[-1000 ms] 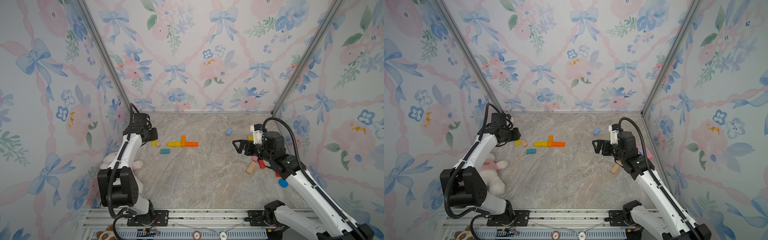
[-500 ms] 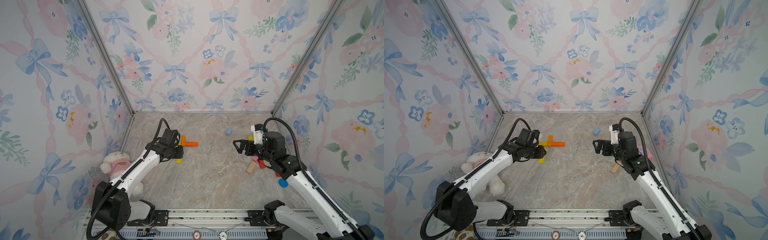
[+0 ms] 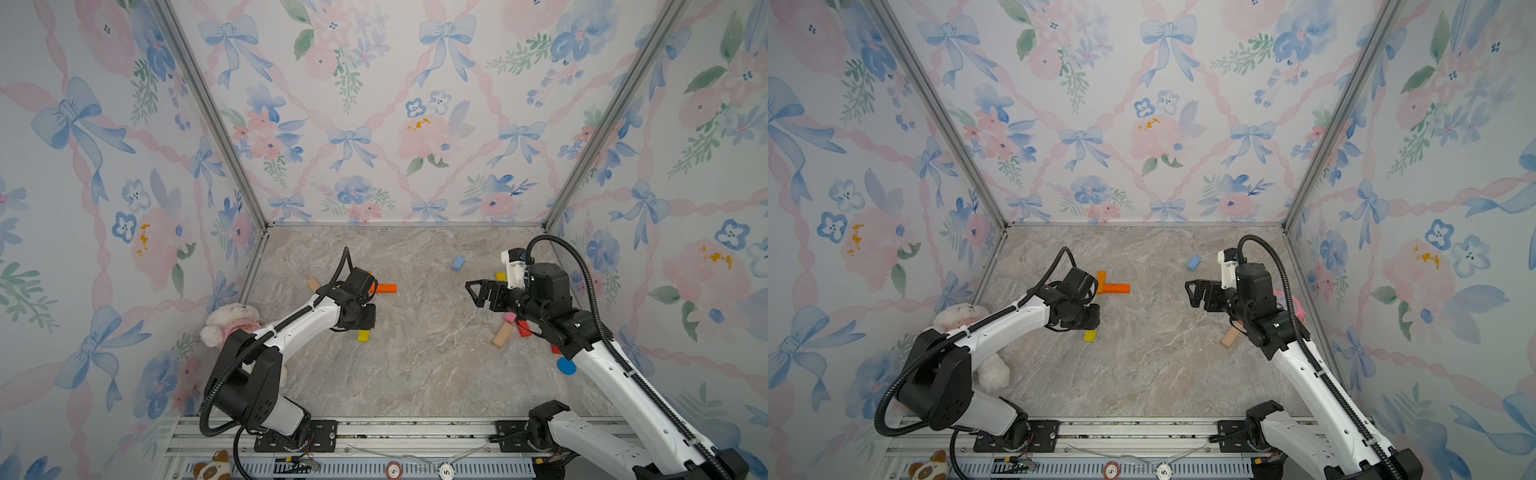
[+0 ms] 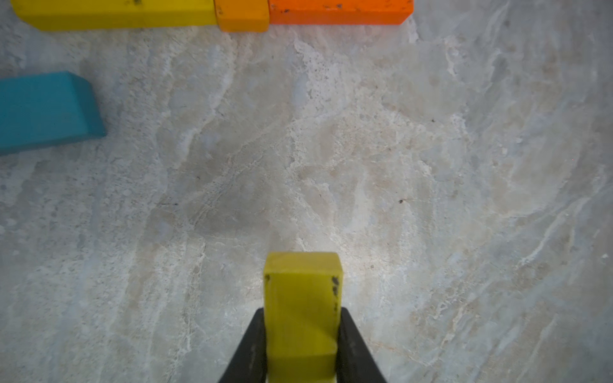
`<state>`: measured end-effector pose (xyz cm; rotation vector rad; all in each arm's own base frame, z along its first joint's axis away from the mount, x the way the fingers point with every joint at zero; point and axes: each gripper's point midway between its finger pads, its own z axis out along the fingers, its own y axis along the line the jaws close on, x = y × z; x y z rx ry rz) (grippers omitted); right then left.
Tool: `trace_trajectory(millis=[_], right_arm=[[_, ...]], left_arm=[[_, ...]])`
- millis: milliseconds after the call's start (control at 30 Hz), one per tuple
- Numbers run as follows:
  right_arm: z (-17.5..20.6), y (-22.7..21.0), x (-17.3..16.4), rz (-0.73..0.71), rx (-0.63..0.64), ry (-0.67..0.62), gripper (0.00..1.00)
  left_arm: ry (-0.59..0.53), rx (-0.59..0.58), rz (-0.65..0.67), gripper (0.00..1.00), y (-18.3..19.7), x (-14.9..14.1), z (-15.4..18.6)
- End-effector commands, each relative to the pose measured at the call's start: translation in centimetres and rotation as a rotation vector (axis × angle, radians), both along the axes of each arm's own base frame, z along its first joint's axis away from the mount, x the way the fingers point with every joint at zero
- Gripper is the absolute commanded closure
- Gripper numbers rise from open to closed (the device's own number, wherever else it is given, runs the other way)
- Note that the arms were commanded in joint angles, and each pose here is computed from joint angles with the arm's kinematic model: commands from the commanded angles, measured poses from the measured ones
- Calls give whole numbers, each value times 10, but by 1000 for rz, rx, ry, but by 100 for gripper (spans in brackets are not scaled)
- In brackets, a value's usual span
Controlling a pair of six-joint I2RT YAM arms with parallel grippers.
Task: Assemble the letter t with building blocks
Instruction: Assemble the building block at the center of the board.
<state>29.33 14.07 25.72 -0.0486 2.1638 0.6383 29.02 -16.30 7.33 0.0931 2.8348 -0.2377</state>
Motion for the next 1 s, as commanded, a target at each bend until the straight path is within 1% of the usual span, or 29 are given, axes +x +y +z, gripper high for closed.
trace_trajectory(millis=[0, 133, 300, 467, 800, 967], right_arm=[[-5, -4, -5, 1, -14, 12, 0], [-5, -4, -4, -2, -11, 17, 0], [1, -4, -2, -5, -4, 6, 0], [-2, -4, -1, -12, -7, 12, 0], [-3, -7, -4, -18, -12, 7, 1], [-3, -7, -6, -17, -6, 9, 1]], left_arm=[[-24, 43, 2, 89, 0, 16, -3], [-23, 71, -4, 88, -2, 28, -15], [-34, 86, -12, 88, -6, 39, -20], [-33, 107, -15, 87, -6, 47, -27], [-23, 77, -11, 87, -12, 58, -38], [-34, 68, -4, 87, -12, 63, -36]])
